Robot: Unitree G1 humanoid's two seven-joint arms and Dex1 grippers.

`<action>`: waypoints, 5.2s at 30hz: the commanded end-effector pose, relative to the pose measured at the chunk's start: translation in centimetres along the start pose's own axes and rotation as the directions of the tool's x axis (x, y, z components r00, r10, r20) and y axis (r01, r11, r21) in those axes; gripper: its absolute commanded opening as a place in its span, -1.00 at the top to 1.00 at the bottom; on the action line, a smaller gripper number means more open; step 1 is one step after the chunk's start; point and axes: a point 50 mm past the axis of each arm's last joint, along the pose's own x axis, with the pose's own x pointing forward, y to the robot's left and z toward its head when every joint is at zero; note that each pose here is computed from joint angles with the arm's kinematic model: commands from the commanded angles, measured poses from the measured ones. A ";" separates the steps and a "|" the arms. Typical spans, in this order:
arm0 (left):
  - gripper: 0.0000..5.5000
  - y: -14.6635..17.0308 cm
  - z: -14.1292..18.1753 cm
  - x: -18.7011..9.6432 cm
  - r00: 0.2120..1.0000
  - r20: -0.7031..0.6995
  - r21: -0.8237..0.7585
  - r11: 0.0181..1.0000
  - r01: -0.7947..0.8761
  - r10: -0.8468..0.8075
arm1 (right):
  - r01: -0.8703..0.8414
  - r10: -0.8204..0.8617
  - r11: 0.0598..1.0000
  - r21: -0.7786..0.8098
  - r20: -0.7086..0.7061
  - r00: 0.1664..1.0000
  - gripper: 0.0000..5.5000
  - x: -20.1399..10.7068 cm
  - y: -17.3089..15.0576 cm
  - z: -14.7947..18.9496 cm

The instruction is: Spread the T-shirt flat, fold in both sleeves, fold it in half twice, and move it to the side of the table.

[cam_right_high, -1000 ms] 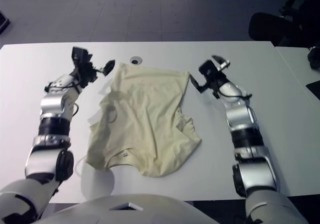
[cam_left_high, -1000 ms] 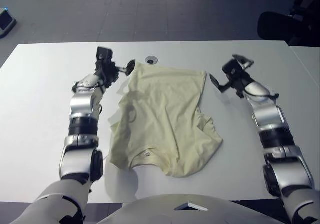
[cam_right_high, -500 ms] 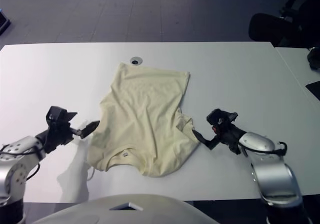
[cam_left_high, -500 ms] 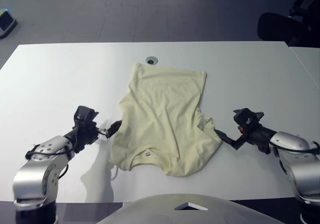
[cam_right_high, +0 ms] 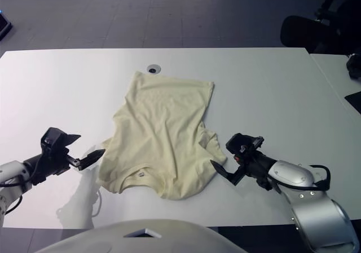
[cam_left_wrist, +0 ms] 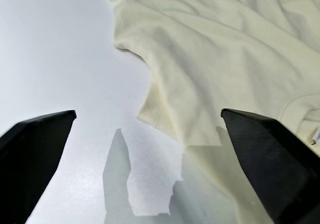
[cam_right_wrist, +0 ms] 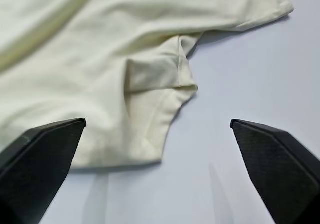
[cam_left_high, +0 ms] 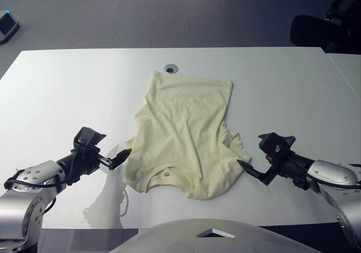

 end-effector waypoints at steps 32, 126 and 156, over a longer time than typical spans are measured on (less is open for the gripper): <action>-0.96 -1.7 0.4 1.7 0.997 0.059 -0.009 0.999 -0.039 0.040 | 0.017 -0.020 0.998 -0.062 -0.037 0.999 -0.96 4.1 -0.9 -1.3; -0.96 0.2 -2.4 1.4 0.969 -0.228 -0.255 0.954 -0.156 0.098 | 0.508 -0.567 0.788 0.347 0.089 0.819 -0.96 -1.2 -3.5 0.2; 0.65 -1.2 -6.2 2.1 0.971 -0.237 -0.443 0.889 -0.115 0.007 | 0.467 -0.514 0.837 0.286 0.115 0.850 -0.96 -0.2 -5.1 1.3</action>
